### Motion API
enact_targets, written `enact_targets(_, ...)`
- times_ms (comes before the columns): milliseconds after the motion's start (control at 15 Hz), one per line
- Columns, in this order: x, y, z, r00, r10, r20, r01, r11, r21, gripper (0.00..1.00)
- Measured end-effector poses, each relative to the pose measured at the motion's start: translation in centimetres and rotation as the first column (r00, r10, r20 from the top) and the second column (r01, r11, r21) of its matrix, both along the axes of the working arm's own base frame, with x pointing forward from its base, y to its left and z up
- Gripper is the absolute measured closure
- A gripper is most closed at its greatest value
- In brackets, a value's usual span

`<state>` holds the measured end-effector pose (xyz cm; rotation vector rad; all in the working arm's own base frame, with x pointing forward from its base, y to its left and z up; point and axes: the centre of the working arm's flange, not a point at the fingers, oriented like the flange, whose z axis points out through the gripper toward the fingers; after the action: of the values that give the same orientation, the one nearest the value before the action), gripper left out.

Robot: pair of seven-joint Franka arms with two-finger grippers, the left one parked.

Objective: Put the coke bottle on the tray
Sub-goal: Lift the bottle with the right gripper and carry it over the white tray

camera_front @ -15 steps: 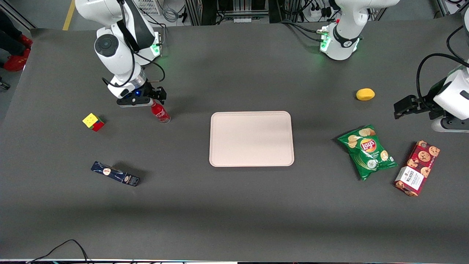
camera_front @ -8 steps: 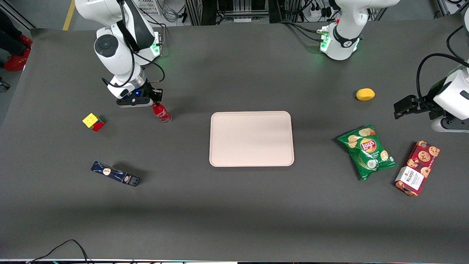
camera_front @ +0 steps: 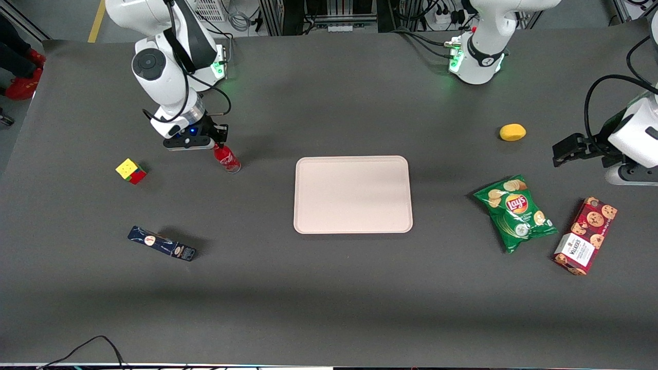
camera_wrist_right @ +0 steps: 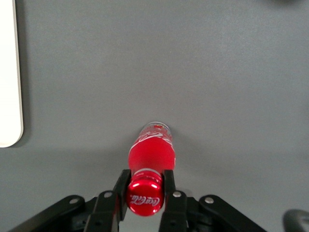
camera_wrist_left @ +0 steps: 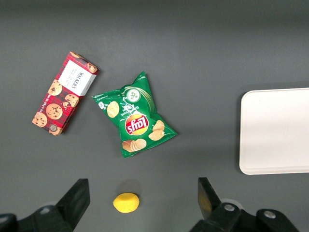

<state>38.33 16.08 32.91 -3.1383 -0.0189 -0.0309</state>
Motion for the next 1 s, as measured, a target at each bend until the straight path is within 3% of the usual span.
enact_targets(533, 2.8, 1.6, 8.5, 0.999, 0.006, -0.032, -0.006, 1.000, -0.008, 0.68)
enact_targets(1000, 5.0, 3.2, 19.6, 1.000, 0.018, 0.004, -0.018, 1.000, 0.011, 0.68)
